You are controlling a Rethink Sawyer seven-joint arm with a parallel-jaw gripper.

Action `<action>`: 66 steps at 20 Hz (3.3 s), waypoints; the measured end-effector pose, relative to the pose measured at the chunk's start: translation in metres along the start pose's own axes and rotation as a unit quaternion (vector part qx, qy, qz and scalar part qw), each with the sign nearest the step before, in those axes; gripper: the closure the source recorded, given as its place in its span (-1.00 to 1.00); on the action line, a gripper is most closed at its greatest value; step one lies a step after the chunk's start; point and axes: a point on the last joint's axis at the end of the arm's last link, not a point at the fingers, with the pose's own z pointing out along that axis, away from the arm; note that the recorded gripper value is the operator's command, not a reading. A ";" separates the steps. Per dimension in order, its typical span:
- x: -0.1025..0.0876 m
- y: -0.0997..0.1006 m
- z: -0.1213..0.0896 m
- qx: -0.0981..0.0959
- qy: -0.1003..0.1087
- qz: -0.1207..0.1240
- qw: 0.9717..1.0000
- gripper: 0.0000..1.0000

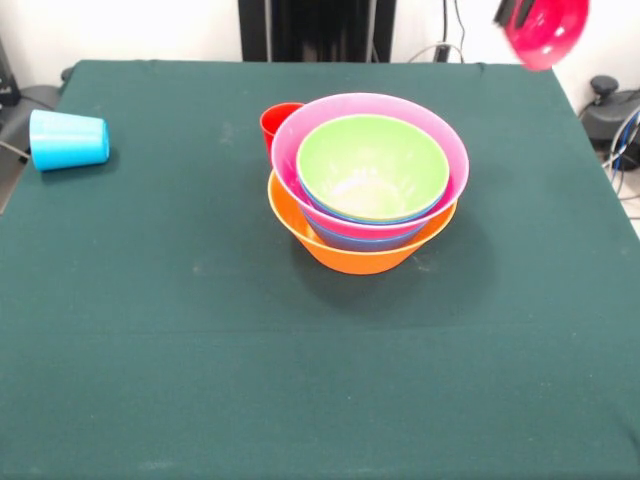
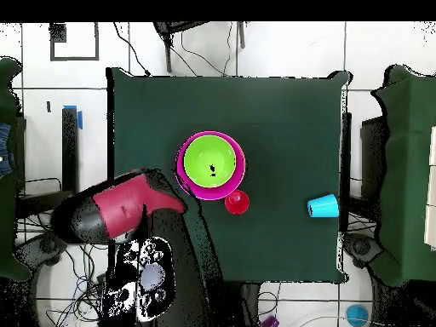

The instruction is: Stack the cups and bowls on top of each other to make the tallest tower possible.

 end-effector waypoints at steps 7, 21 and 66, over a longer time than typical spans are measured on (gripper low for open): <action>0.017 0.052 -0.032 0.005 -0.024 -0.045 0.999 1.00; -0.034 -0.019 -0.008 0.003 -0.007 0.027 1.000 1.00; -0.130 -0.039 0.110 -0.034 -0.068 0.005 0.997 1.00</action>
